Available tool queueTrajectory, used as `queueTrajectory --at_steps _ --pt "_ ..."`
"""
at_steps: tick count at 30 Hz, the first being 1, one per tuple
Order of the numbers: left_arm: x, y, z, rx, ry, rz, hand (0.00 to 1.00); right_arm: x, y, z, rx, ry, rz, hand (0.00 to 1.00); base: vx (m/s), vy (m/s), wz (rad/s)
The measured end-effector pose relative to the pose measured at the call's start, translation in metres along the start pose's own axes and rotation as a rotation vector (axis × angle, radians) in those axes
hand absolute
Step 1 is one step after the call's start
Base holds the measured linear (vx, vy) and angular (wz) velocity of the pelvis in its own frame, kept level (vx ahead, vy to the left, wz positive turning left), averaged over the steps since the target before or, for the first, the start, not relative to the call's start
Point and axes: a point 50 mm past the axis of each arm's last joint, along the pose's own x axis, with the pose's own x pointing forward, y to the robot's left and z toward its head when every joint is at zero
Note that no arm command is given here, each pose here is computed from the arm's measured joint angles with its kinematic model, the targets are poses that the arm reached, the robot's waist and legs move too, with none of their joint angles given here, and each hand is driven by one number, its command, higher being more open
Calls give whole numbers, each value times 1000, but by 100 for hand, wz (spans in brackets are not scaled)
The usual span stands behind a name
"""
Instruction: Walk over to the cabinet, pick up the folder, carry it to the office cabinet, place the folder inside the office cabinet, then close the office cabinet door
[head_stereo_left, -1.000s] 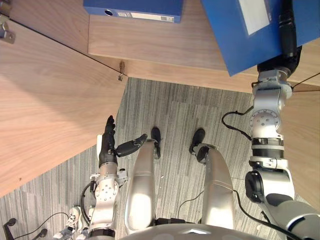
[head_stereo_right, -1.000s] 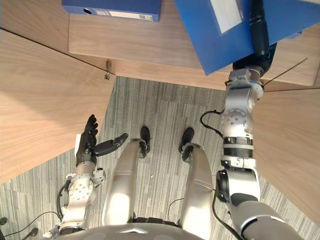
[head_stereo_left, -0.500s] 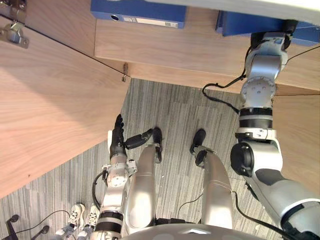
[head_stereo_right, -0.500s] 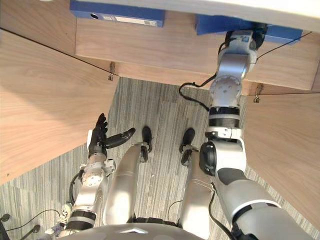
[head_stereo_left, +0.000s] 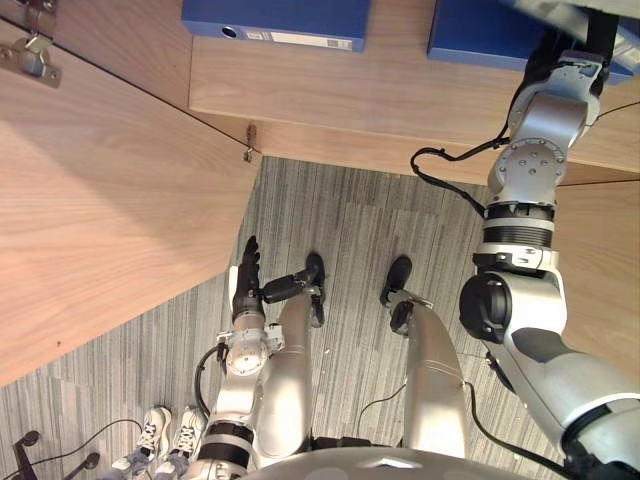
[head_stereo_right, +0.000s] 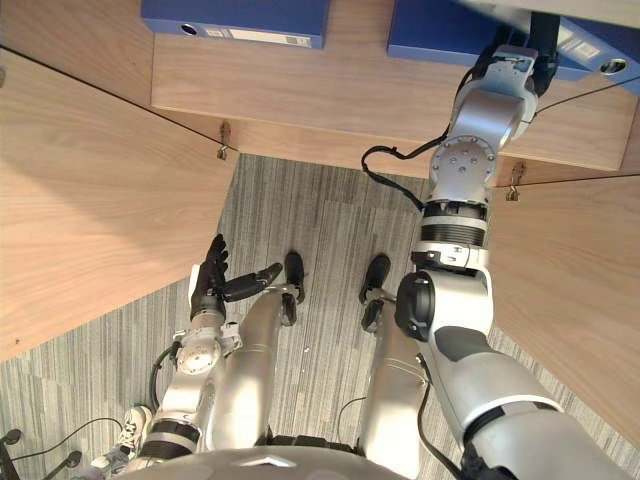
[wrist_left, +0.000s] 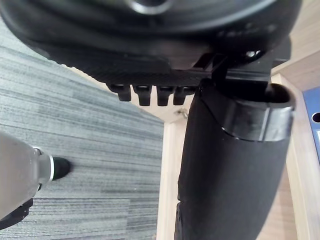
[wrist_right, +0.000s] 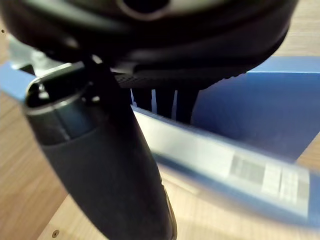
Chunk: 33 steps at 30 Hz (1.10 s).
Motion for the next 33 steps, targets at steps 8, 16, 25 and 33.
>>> queueTrajectory --at_steps 8,16,25,33 --pt "0 0 0 0 -1 -2 100 -4 8 -9 -60 33 84 100 -9 -5 -2" --pt "1 4 1 -3 -4 -11 100 -14 25 -36 -386 155 332 100 -32 -20 -4" --pt "2 7 2 13 -11 -29 100 -26 20 -60 -729 257 581 100 -1 0 0" --pt "4 15 3 43 -18 -42 100 -23 -21 -57 -972 382 637 100 -13 9 -4"
